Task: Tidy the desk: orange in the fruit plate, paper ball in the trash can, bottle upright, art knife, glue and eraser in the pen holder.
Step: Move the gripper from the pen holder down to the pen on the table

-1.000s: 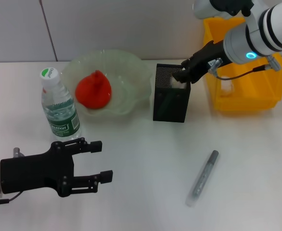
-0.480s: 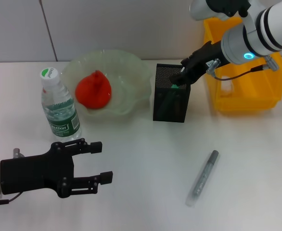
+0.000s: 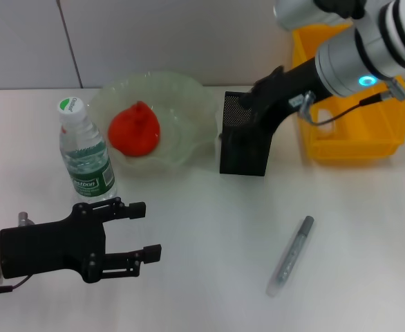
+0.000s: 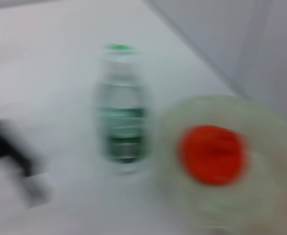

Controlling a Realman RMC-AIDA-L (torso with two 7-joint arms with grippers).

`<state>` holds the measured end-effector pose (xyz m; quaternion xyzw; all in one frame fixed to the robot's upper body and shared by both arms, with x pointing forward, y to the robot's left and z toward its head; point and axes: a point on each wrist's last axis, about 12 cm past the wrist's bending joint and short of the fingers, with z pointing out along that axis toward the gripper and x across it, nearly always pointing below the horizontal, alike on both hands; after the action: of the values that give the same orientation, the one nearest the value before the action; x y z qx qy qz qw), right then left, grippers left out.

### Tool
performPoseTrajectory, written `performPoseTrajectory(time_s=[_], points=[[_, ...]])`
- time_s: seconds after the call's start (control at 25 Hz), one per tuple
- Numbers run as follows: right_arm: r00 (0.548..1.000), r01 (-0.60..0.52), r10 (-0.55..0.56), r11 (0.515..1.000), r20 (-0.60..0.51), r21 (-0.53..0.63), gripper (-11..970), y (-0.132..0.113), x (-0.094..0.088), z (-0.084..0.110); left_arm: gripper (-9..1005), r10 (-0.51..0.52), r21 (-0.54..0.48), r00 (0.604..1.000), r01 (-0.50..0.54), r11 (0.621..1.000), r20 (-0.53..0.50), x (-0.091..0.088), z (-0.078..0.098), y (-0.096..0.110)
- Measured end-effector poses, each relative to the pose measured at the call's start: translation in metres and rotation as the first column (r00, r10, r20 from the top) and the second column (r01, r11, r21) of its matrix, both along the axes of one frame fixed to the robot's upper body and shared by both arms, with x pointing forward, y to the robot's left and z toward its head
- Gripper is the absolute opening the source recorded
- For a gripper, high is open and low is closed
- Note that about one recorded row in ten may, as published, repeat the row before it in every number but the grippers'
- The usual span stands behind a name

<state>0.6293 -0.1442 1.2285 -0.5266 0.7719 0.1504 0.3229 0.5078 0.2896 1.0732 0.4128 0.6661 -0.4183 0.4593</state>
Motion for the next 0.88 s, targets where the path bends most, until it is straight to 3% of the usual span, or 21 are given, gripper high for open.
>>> performPoseTrajectory(time_s=[0.16,0.2,0.24,0.32,0.36,0.4,0.44,0.56,0.6,0.64,0.8,0.88], points=[[0.978,-0.206,0.205,0.979,-0.021,-0.008,752,0.001,-0.025,0.012,815,0.001,0.002,1.000,-0.001,1.000,0.001,0.000,0.000,0.000],[0.949,-0.316,0.315,0.948,-0.032,-0.026,760,0.001,-0.037,0.015,815,0.003,0.005,1.000,-0.003,1.000,0.004,0.001,0.001,0.001],[0.949,-0.316,0.315,0.948,-0.032,-0.026,760,0.001,-0.037,0.015,815,0.004,0.008,1.000,-0.004,1.000,0.006,0.001,0.001,0.001],[0.906,-0.422,0.420,0.906,-0.050,-0.040,759,0.001,-0.047,0.016,815,0.007,0.015,1.000,-0.008,1.000,0.010,0.003,0.003,0.003],[0.852,-0.522,0.518,0.851,-0.076,-0.053,759,0.001,-0.057,0.015,815,0.010,0.015,1.000,-0.010,1.000,0.011,0.003,0.004,0.004],[0.830,-0.556,0.550,0.829,-0.090,-0.058,759,0.001,-0.060,0.015,815,0.011,0.013,1.000,-0.011,1.000,0.008,0.003,0.004,0.004],[0.830,-0.556,0.550,0.829,-0.090,-0.058,760,0.001,-0.060,0.015,815,0.011,0.013,1.000,-0.011,1.000,0.008,0.003,0.004,0.004],[0.767,-0.640,0.629,0.765,-0.127,-0.073,760,0.002,-0.068,0.015,815,0.012,0.011,1.000,-0.012,1.000,0.002,0.004,0.004,0.003],[0.722,-0.690,0.672,0.719,-0.165,-0.087,760,0.003,-0.074,0.014,815,0.013,0.012,1.000,-0.013,1.000,0.002,0.004,0.004,0.004],[0.722,-0.690,0.672,0.719,-0.165,-0.087,759,0.003,-0.074,0.014,815,0.015,0.013,1.000,-0.015,1.000,0.003,0.003,0.005,0.004],[0.647,-0.760,0.699,0.623,-0.304,-0.185,759,0.010,-0.082,0.002,815,0.017,0.017,1.000,-0.017,1.000,0.006,0.004,0.005,0.005],[0.635,-0.770,0.697,0.604,-0.333,-0.205,758,0.012,-0.084,-0.002,815,0.016,0.017,1.000,-0.016,1.000,0.005,0.003,0.005,0.005]])
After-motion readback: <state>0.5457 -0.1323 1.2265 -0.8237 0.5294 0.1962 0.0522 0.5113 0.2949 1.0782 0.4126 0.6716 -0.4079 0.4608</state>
